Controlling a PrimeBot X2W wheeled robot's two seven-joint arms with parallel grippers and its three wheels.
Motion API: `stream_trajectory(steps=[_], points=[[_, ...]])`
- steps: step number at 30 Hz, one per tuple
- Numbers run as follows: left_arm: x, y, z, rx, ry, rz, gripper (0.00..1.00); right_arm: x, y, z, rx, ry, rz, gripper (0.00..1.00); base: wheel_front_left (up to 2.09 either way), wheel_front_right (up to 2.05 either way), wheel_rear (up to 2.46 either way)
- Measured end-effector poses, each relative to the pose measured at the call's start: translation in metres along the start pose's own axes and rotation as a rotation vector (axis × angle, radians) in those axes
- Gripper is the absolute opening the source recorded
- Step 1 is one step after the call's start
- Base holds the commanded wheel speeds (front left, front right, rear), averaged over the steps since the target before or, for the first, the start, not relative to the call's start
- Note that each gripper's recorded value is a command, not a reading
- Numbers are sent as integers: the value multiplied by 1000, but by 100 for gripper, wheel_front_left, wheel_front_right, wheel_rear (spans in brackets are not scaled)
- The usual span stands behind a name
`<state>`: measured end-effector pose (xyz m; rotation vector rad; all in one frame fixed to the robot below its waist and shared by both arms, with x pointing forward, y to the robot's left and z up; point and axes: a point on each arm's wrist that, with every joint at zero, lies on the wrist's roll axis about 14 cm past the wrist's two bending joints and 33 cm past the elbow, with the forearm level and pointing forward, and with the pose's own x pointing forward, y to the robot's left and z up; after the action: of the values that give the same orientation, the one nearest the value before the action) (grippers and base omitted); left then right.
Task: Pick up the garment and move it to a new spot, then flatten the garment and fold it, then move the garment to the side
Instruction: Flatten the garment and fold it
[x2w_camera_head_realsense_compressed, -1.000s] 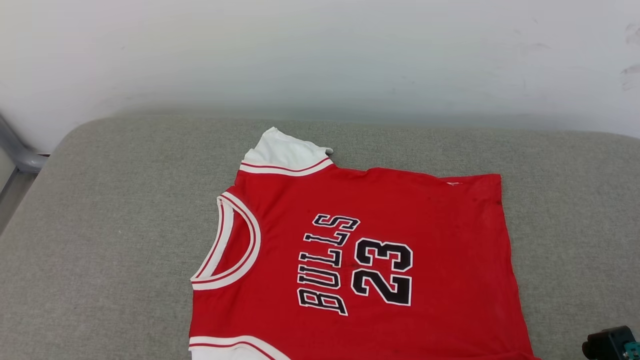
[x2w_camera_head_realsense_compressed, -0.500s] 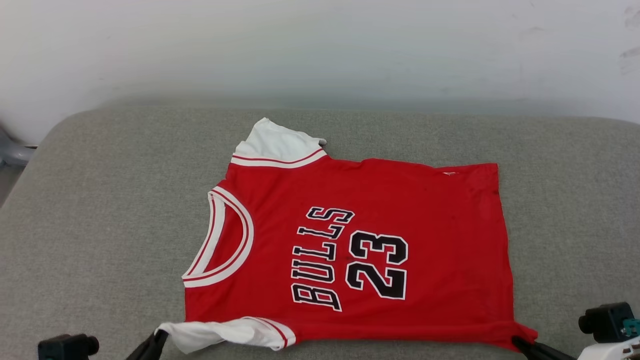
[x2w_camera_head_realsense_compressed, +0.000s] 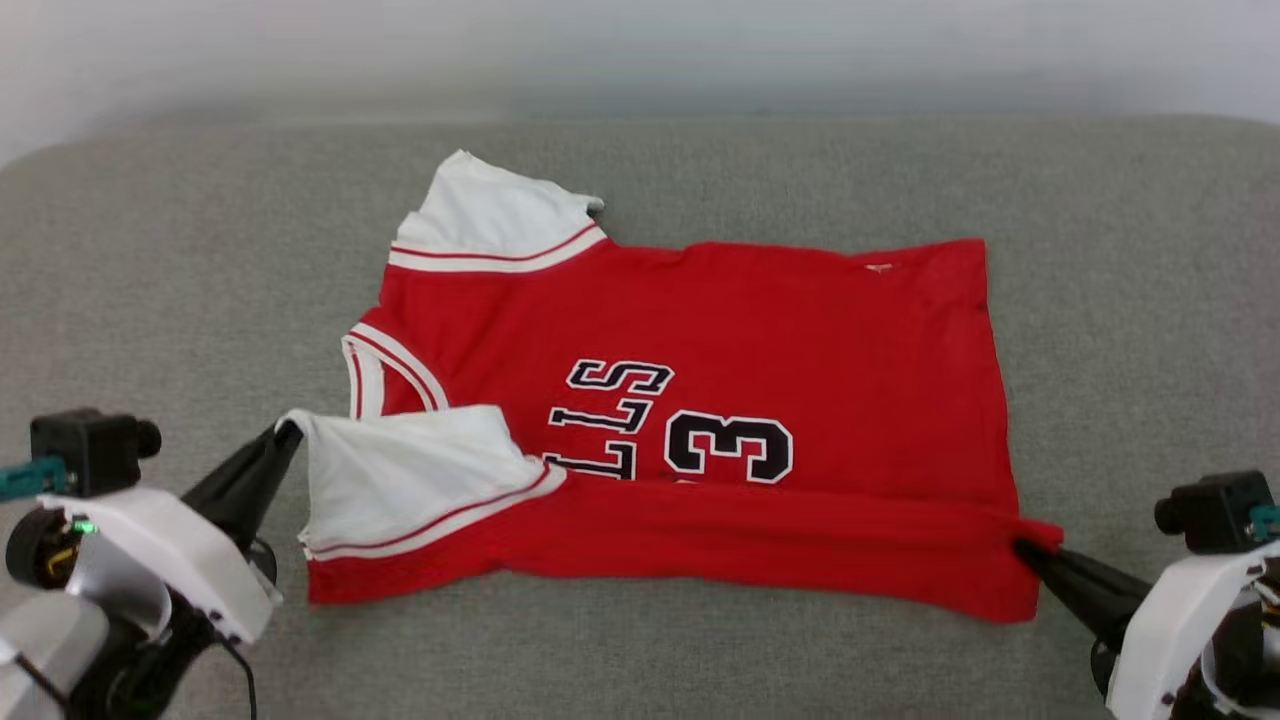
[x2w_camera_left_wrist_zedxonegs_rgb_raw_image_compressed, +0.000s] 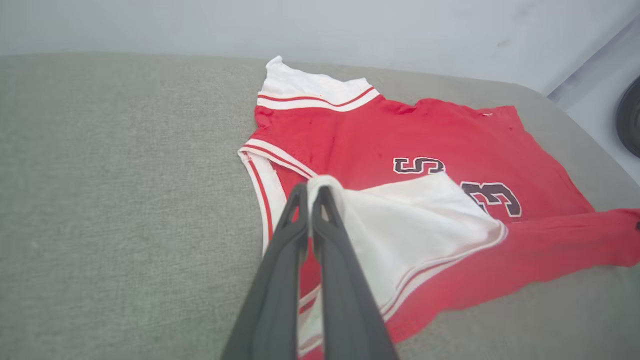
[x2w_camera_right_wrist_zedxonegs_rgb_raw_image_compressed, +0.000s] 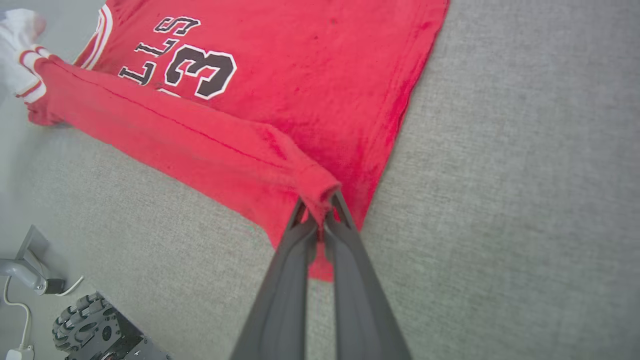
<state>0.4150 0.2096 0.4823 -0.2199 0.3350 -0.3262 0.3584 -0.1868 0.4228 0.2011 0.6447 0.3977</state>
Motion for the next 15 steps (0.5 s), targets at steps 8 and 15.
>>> stream_trajectory(steps=[8, 15], points=[[48, 15, -14, -4, 89, -7, 0, 26, -14, 5, -6, 46, -12, 0, 0, 0, 0], [73, 26, -39, -17, 164, 9, 0, 46, -21, 0, -4, 94, -13, 0, 0, 0, 0]])
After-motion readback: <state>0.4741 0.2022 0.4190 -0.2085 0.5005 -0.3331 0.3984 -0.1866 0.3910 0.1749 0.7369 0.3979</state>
